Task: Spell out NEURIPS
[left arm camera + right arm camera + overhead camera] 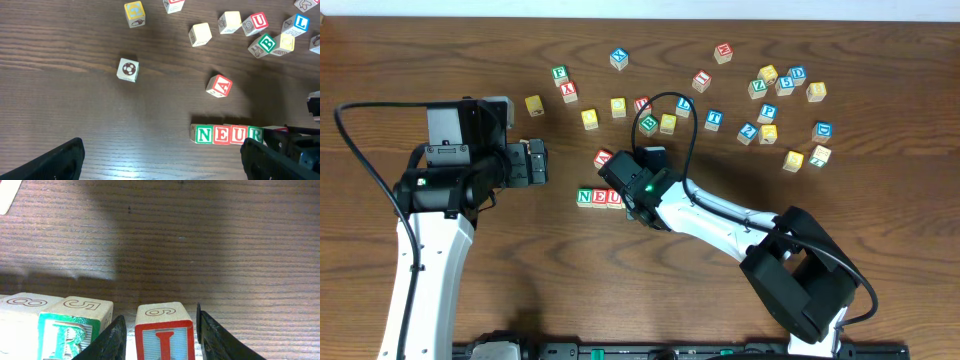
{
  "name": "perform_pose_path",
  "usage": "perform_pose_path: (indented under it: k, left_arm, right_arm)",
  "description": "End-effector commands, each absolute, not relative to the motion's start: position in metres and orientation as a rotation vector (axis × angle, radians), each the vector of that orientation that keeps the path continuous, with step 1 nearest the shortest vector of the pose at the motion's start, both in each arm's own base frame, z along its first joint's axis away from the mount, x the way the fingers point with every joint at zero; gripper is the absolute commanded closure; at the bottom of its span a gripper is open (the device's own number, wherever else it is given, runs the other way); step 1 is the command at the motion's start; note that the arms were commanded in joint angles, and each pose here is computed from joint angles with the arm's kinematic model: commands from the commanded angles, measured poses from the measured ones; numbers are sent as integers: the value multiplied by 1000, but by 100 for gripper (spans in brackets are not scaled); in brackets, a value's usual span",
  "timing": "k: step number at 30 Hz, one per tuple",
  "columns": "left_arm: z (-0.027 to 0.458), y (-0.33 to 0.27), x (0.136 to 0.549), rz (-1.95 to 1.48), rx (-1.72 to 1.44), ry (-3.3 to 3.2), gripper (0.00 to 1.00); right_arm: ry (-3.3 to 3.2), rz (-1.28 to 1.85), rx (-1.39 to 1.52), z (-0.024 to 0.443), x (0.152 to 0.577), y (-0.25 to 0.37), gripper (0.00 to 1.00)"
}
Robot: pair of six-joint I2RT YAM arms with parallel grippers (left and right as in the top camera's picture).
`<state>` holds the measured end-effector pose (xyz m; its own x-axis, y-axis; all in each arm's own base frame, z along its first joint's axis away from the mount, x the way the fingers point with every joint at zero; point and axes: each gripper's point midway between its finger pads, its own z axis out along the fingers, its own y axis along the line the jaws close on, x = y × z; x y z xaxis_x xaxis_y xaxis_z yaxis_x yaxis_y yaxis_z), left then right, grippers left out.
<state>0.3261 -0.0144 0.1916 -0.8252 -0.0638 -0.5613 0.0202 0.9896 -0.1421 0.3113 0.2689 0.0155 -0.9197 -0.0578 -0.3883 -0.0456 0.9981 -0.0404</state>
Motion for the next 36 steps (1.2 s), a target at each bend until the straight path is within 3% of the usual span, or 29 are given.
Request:
perform_pose_path:
  k: [1,22,30,36]
  left_arm:
    - [201,-12,330,-173,-23,2510,2]
    - [201,-12,330,-173,-23,2511,2]
    - [201,-12,330,-173,-23,2510,2]
    - [201,-12,330,-173,-23,2510,2]
  right_arm:
    - [2715,-70,-60,17,314,267,59]
    - [2603,-65,-22,51,346,267,56]
    - [2565,-94,-48,87,354,267,55]
    - [2549,-93,-62,124,352,263,45]
